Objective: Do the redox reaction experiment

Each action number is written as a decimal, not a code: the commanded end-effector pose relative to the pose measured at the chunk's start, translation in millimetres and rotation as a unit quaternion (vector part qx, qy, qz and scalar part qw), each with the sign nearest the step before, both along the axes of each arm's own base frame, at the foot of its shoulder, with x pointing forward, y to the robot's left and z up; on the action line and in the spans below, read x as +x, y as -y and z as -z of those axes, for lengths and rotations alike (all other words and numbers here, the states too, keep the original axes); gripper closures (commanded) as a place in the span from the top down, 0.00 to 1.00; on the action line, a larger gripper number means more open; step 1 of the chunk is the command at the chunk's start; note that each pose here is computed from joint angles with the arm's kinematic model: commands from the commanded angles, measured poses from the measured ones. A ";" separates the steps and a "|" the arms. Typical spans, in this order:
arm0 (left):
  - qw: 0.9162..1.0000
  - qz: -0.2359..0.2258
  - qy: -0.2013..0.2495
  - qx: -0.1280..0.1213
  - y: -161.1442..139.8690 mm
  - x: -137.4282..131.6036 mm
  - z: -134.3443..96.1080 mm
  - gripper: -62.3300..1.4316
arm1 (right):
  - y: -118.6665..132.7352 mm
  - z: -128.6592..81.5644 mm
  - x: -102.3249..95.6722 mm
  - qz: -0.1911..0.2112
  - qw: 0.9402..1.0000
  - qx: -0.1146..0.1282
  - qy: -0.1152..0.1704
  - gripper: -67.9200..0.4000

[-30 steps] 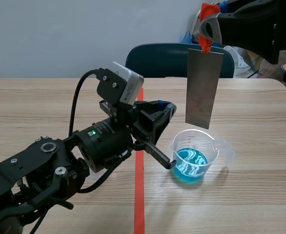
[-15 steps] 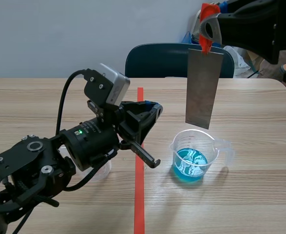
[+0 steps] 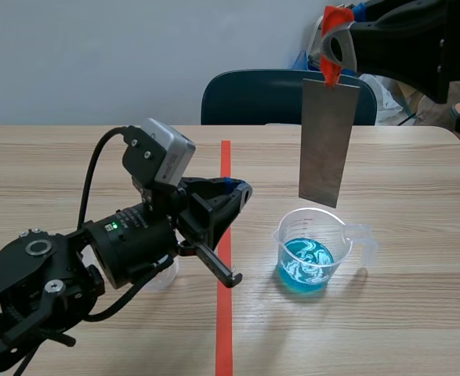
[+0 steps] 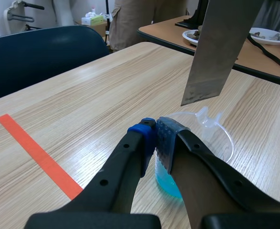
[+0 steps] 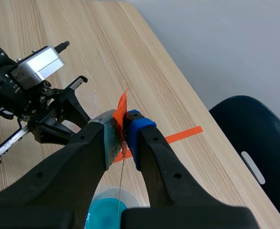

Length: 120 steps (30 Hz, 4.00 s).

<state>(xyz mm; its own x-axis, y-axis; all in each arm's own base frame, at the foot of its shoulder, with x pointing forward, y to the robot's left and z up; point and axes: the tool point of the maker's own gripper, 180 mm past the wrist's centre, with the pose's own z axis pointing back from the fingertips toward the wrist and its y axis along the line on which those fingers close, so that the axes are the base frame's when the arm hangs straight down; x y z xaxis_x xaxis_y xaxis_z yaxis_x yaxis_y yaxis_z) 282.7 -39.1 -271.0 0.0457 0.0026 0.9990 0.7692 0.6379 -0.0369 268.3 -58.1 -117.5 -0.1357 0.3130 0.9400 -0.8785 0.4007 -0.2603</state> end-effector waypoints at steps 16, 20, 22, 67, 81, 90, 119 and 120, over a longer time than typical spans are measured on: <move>1.000 -0.007 0.021 -0.003 -31.8 -33.0 -18.1 0.07 | -1.8 -11.6 -1.1 -0.007 1.000 0.007 0.017 0.01; 1.000 -0.001 0.019 0.012 -31.1 -38.5 -11.6 0.07 | -1.8 -11.6 -1.1 -0.007 1.000 0.007 0.017 0.01; 1.000 0.002 0.022 0.019 -30.7 -39.0 -10.4 0.07 | -1.8 -11.6 -1.1 -0.007 1.000 0.007 0.017 0.01; 0.995 0.096 0.016 -0.004 -10.8 -67.4 -15.0 1.00 | -1.8 -11.6 -1.2 -0.007 1.000 0.007 0.017 0.01; 0.995 0.096 0.016 -0.004 -11.0 -67.3 -15.0 1.00 | -1.8 -11.7 -1.2 -0.007 1.000 0.007 0.017 0.01; 0.995 0.096 0.016 -0.004 -11.0 -67.3 -15.0 1.00 | -1.8 -11.7 -1.2 -0.007 1.000 0.007 0.017 0.01; 0.995 0.096 0.016 -0.004 -11.0 -67.3 -14.9 1.00 | -1.8 -11.6 -1.2 -0.007 1.000 0.007 0.017 0.01; 0.995 0.096 0.016 -0.004 -11.0 -67.3 -14.9 1.00 | -1.8 -11.6 -1.2 -0.007 1.000 0.007 0.017 0.02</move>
